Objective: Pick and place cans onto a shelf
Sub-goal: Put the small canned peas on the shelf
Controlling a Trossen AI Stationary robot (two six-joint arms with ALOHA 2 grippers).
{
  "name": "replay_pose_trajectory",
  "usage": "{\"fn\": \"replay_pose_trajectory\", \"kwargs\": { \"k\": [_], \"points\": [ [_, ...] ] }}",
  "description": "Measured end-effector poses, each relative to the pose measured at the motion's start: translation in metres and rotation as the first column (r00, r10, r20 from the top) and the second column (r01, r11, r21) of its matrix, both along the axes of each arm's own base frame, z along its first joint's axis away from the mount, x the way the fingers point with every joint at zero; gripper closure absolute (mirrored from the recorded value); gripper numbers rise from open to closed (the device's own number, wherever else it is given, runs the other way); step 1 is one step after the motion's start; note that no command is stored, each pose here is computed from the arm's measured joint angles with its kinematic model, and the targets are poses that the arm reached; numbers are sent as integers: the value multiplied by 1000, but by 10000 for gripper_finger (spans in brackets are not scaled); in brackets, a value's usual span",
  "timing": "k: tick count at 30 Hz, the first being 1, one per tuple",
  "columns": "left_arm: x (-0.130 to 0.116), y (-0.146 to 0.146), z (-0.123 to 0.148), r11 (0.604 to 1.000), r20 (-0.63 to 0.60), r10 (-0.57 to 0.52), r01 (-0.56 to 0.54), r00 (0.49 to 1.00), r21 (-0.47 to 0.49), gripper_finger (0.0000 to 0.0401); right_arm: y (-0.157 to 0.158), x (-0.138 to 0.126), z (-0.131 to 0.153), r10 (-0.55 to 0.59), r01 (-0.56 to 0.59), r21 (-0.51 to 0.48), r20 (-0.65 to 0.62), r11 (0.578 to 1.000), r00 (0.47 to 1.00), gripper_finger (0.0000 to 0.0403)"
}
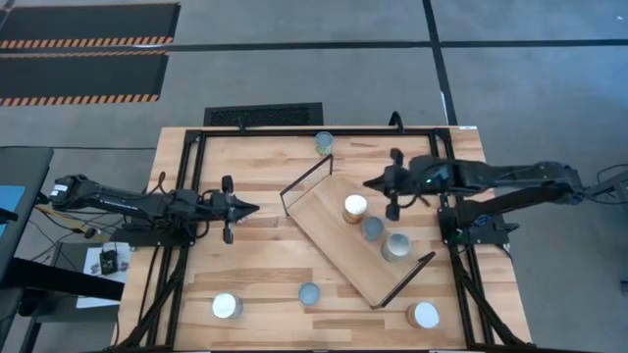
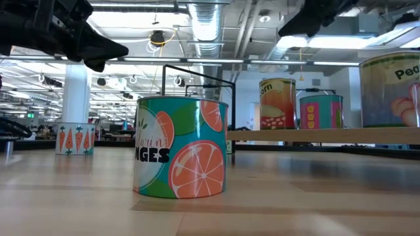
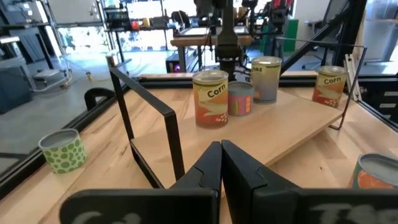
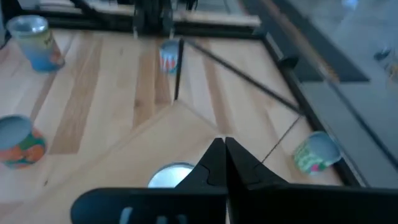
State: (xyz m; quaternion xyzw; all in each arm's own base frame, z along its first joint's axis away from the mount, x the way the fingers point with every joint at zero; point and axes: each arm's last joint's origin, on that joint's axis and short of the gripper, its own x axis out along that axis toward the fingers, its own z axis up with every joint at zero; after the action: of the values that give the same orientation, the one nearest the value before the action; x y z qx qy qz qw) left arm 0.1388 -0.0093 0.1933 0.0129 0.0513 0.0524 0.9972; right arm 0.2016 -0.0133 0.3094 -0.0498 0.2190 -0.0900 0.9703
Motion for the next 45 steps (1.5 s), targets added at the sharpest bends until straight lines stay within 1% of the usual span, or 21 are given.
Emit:
{"fn": "replay_pose_trajectory", "kwargs": {
  "k": [2, 6, 9, 11, 13, 16, 18, 23, 25, 27, 30, 31, 33, 36, 38, 41, 45],
  "points": [
    [1, 0, 3, 1000, -18, 11, -11, 1000, -9, 401, -6, -8, -4, 2, -2, -8, 67, 1000, 998, 398],
    [1, 1, 3, 999, -32, 48, -48, 998, -17, 401, -16, -19, -20, -7, 12, -38, 148, 999, 989, 398],
    [0, 2, 2, 998, -42, 68, -68, 997, -12, 401, -25, -24, -31, -51, 62, -51, 198, 997, 979, 398],
    [0, 2, 2, 997, -46, 81, -80, 996, 11, 401, -30, -26, -37, -79, 94, -56, 227, 994, 971, 397],
    [-1, 2, 4, 996, -51, 83, -82, 995, 18, 401, -35, -28, -42, -106, 122, -58, 230, 991, 967, 396],
    [-3, 2, 15, 996, -139, 83, -84, 987, -2, 401, -41, -30, -46, -141, 157, -58, 225, 986, 964, 396],
    [-5, 3, 26, 994, -216, 100, -109, 971, -29, 401, -43, -30, -48, -150, 169, -64, 234, 984, 961, 396],
    [-10, 4, 41, 976, -383, 140, -193, 913, -104, 401, -46, -34, -52, -113, 142, -84, 281, 986, 953, 395],
    [-9, 4, 41, 970, -427, 162, -224, 890, -98, 399, -48, -36, -53, -98, 130, -92, 289, 987, 952, 395],
    [-7, 6, 40, 959, -444, 225, -277, 867, -57, 394, -50, -37, -56, -92, 128, -99, 305, 987, 948, 395],
    [0, 10, 40, 944, -439, 310, -330, 843, 32, 395, -55, -39, -61, -84, 130, -109, 351, 985, 932, 395],
    [2, 12, 40, 943, -433, 321, -328, 842, 62, 398, -57, -41, -64, -82, 131, -111, 366, 985, 927, 395],
    [8, 16, 42, 944, -397, 326, -316, 858, 92, 399, -61, -44, -68, -76, 126, -104, 394, 987, 916, 396],
    [15, 25, 46, 963, -321, 271, -258, 907, 82, 401, -66, -49, -74, -52, 107, -98, 448, 989, 893, 398],
    [17, 33, 46, 972, -265, 234, -225, 936, 62, 401, -71, -53, -76, -65, 119, -85, 471, 989, 879, 398],
    [17, 48, 43, 970, -194, 244, -242, 950, 34, 401, -78, -58, -76, -130, 168, -33, 491, 985, 861, 398],
    [13, 63, 30, 968, -130, 249, -251, 960, 1, 401, -87, -57, -79, -224, 204, 93, 469, 975, 855, 399]
  ]
}}
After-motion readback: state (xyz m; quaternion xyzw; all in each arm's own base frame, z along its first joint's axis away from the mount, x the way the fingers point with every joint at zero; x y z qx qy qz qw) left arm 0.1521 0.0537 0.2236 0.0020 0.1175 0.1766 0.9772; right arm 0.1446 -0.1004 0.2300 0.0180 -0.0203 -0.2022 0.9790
